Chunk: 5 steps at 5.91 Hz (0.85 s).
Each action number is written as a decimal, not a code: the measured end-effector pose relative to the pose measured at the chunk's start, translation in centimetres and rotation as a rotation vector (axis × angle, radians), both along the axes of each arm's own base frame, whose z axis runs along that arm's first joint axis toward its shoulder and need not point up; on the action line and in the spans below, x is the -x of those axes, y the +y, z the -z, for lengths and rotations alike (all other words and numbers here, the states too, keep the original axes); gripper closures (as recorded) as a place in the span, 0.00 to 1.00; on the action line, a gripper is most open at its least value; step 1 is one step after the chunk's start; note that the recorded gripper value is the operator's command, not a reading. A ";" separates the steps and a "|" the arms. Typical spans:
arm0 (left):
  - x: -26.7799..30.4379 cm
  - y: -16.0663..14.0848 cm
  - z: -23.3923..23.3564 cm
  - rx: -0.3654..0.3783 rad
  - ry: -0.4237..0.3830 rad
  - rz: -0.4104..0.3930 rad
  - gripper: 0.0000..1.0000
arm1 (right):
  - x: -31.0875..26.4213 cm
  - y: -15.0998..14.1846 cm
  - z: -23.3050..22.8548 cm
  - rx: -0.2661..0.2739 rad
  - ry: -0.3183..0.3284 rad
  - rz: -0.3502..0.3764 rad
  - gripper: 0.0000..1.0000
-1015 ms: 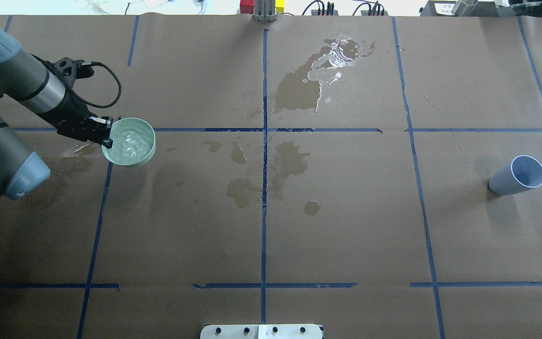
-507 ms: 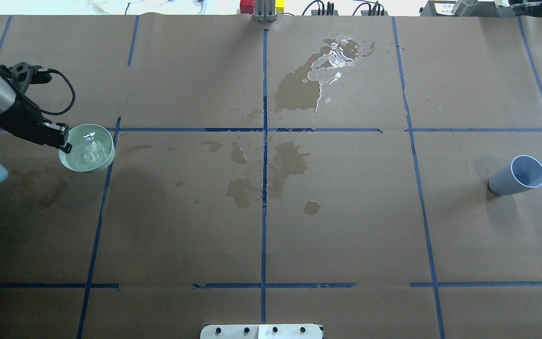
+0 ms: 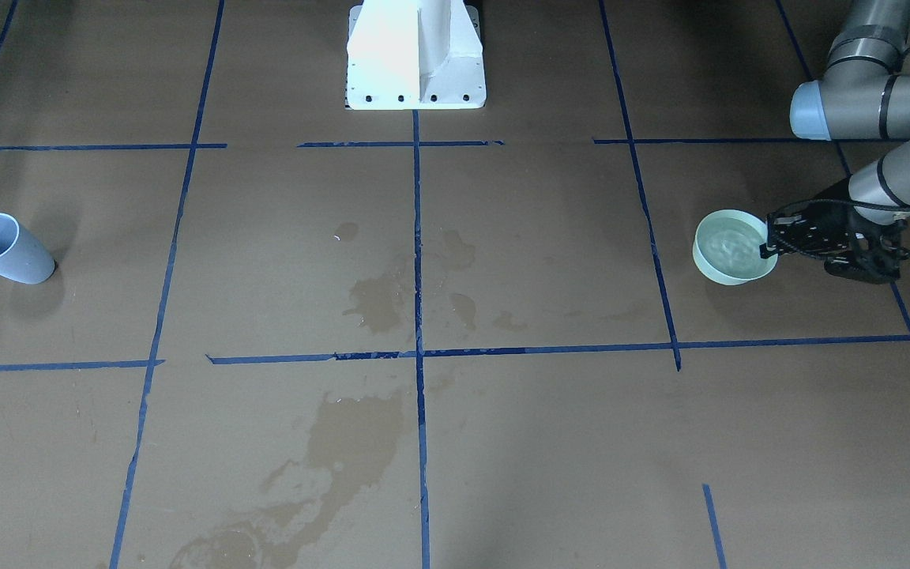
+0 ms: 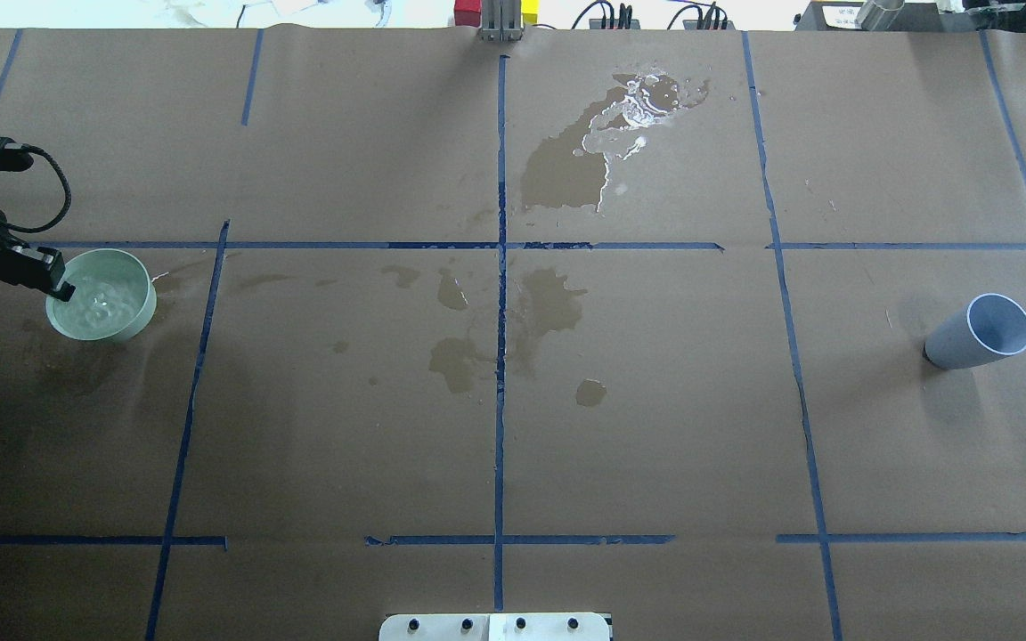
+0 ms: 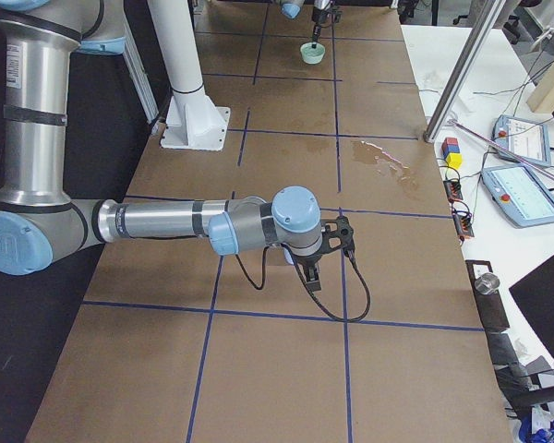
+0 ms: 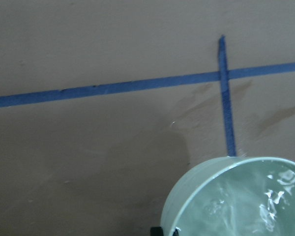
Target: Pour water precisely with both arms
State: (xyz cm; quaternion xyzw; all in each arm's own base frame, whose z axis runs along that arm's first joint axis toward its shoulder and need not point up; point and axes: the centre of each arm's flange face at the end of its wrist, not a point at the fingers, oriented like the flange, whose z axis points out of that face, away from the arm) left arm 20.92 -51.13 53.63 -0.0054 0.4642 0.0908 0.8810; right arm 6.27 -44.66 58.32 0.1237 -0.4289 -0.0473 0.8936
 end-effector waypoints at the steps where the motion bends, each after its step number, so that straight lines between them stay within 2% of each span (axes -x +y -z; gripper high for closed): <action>1: 0.6 0.7 -1.3 -0.005 -0.006 -0.011 1.00 | 0.0 0.0 0.0 -0.001 -0.001 0.000 0.00; 5: 1.5 2.1 -5.8 0.002 -0.033 -0.054 1.00 | 0.0 0.0 0.1 -0.002 -0.004 0.000 0.00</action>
